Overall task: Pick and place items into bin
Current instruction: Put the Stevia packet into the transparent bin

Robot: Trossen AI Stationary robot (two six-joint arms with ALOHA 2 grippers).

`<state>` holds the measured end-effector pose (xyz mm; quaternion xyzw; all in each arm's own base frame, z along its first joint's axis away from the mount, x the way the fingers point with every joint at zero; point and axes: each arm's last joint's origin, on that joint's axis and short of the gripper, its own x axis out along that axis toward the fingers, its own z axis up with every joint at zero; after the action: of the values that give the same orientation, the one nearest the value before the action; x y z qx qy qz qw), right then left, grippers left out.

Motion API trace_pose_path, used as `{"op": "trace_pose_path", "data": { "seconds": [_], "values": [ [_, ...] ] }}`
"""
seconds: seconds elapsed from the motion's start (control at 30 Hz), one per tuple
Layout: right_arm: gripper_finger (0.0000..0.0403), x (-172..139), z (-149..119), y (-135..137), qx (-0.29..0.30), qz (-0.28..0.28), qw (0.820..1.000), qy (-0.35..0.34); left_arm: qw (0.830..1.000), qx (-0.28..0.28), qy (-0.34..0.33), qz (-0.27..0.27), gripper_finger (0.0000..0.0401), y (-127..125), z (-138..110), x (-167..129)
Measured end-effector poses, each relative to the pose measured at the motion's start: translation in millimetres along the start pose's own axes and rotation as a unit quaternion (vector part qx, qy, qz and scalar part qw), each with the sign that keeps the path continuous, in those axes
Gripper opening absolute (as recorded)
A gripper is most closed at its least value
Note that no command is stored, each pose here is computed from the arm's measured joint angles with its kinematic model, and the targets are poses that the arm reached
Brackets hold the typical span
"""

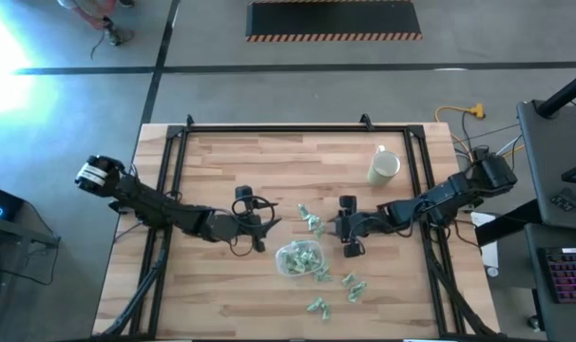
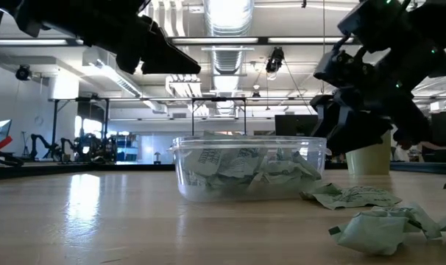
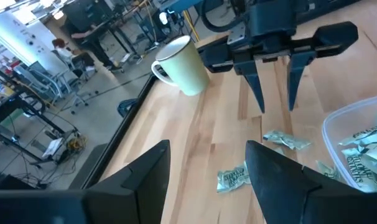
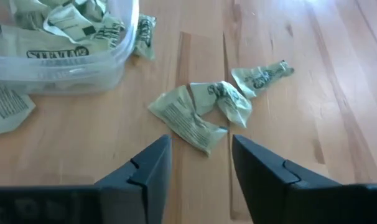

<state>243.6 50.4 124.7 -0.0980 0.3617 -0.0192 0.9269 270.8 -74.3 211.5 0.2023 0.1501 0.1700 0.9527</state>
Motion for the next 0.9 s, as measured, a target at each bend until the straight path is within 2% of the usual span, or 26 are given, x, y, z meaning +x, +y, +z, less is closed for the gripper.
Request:
{"op": "trace_pose_path", "data": {
  "seconds": [0.17,0.33,0.47,0.9],
  "values": [
    [0.0179,10,-3,-1,-0.022,-0.005,1.0,0.001,1.0,-0.006,-0.007,0.002,0.0192,0,2,0],
    [0.0184,18,-6,-7,-0.015,-0.012,1.0,0.008,1.0,-0.006,-0.006,0.002,0.0192,0,2,0],
    [0.0185,24,-7,-14,0.001,0.004,1.0,0.002,1.0,-0.006,-0.007,0.002,0.0192,0,2,0],
    [0.0158,37,-15,-22,0.024,0.035,0.999,0.011,1.0,-0.004,-0.005,0.0,0.0192,0,0,0]
  ]
}}
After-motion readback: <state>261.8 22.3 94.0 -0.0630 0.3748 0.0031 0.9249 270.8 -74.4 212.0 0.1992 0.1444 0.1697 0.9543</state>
